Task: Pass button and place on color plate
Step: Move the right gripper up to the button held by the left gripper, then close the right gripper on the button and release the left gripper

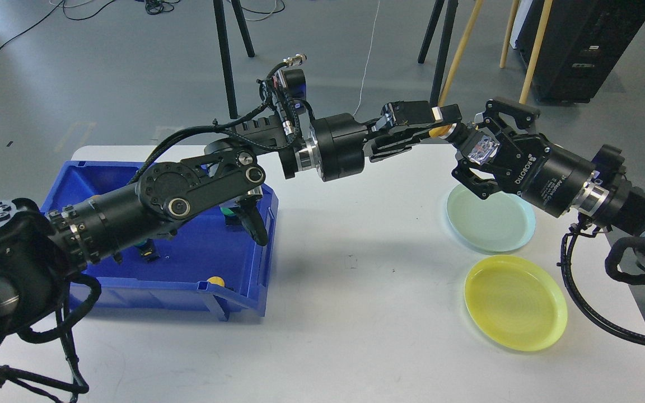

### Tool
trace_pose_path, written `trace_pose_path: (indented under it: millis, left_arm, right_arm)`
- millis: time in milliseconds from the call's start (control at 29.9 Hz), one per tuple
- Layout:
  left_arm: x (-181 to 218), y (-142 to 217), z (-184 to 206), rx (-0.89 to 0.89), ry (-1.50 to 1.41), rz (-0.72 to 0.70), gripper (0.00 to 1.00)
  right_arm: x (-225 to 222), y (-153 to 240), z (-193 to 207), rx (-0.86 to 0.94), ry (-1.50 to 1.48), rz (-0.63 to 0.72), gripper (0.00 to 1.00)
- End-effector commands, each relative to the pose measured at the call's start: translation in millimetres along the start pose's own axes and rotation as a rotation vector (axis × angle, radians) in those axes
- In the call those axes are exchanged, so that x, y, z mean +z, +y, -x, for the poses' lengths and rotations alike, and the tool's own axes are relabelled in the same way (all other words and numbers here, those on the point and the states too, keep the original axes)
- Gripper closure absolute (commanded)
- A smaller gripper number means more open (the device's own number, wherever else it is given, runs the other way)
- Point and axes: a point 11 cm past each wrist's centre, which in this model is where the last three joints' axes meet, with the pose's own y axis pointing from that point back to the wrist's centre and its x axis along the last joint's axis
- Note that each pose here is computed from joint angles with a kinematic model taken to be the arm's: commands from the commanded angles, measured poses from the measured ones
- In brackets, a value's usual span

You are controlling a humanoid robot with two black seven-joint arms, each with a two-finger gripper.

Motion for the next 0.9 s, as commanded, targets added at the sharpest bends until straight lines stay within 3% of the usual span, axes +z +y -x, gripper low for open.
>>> trace_pose_path:
  millis: [0, 167, 200, 301, 467, 868]
  left_arm:
    - [0.3, -0.4, 1.2, -0.003, 0.000, 0.001, 0.93]
    - [-0.3, 0.1, 1.6, -0.005, -0.003, -0.002, 0.98]
    - [-0.3, -0.1, 2.3, -0.007, -0.003, -0.002, 0.98]
    - [-1.1, 0.7, 1.8, -0.006, -0.003, -0.005, 0.98]
    - [-1.2, 1.7, 0.5, -0.004, -0.006, -0.006, 0.97]
    - [-1.3, 2.0, -0.2, 0.001, -0.003, -0.005, 0.97]
  right_arm:
    - [-0.2, 0.2, -0.1, 0.001, -0.001, -0.001, 1.00]
    - [-0.6, 1.2, -1.9, 0.007, 0.000, -0.001, 0.99]
    - [-0.6, 0.8, -2.8, 0.009, -0.001, -0.003, 0.93]
    - [-1.5, 4.1, -8.3, 0.028, 0.000, -0.005, 0.49]
    - [0.0, 10.7, -10.6, 0.041, -0.005, 0.001, 0.07]
    - [5.3, 23.7, 0.0, 0.028, -0.019, 0.025, 0.06]
